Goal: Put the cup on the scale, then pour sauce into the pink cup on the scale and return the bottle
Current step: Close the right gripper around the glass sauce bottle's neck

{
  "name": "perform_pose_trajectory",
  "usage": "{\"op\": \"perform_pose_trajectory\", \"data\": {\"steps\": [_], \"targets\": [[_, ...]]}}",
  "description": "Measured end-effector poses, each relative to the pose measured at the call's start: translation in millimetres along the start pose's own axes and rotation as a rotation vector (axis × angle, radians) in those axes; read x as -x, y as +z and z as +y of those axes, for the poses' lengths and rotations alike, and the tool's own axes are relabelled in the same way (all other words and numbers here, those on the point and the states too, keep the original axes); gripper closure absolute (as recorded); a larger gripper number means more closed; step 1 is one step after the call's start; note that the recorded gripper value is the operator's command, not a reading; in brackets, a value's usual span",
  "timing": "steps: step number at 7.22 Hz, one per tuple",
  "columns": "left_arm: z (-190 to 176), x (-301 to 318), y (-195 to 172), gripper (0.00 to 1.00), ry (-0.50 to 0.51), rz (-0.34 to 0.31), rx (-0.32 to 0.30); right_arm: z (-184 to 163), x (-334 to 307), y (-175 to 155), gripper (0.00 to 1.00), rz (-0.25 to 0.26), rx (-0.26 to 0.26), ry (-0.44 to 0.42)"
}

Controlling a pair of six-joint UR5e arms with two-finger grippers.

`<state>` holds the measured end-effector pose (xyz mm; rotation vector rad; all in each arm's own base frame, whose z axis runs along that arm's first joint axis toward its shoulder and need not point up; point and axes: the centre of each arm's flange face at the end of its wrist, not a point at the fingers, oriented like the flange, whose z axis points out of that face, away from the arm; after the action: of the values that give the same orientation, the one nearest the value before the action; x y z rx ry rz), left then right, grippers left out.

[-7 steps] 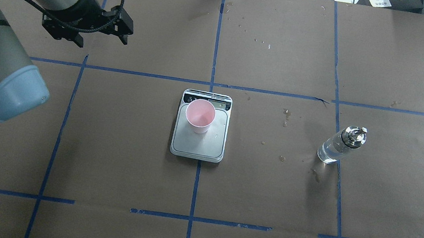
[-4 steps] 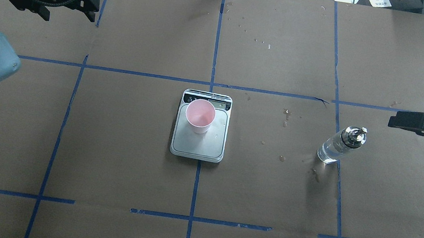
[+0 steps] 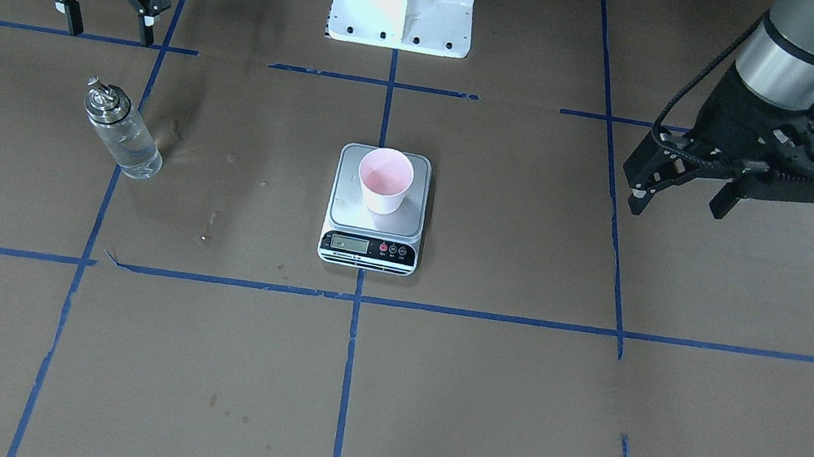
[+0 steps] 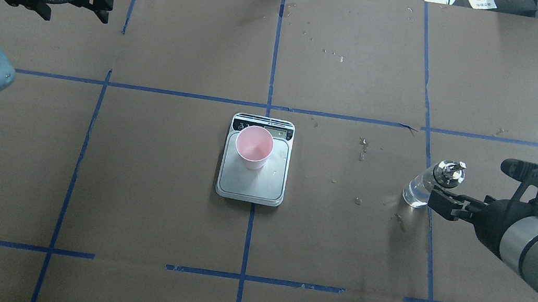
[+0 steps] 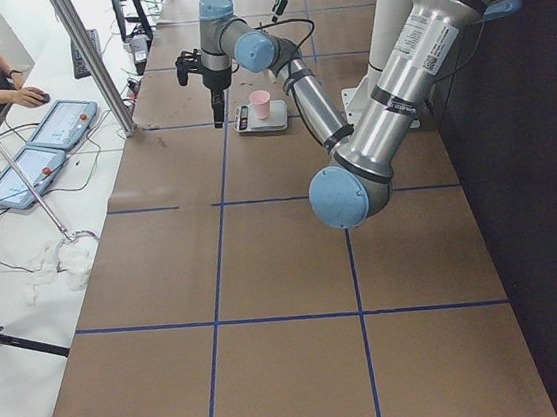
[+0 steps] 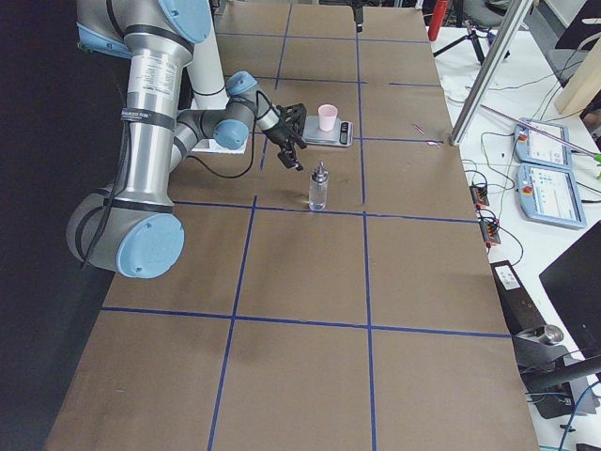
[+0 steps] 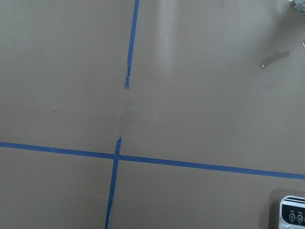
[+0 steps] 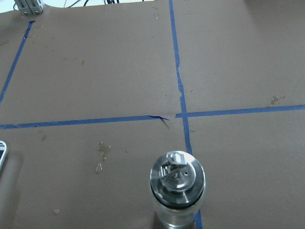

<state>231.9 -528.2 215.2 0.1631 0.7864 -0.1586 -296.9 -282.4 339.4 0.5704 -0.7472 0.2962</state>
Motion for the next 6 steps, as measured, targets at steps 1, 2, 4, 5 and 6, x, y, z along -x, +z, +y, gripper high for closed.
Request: {"op": "perform_pose_trajectory", "data": {"steps": [1,2,4,5,6], "targets": [[7.5,16.5,3.6,0.0,0.053,-0.013,0.005,15.8,-1.2,20.5,0.0,0.011,-0.058,-0.028],[13.8,39.7,4.0,0.0,0.124,-0.029,0.007,28.2,-7.5,43.6,0.0,0.003,-0.109,-0.055],[12.5,86.9,3.4,0.0,0.227,-0.07,0.008,45.9,-25.6,83.3,0.0,-0.018,-0.182,-0.097],[11.0,101.8,3.9,0.0,0.249,-0.084,0.011,51.2,-30.9,94.1,0.0,-0.029,-0.197,-0.105],[9.5,109.6,3.2,0.0,0.257,-0.091,0.01,54.9,-33.6,100.1,0.0,-0.033,-0.201,-0.114]]}}
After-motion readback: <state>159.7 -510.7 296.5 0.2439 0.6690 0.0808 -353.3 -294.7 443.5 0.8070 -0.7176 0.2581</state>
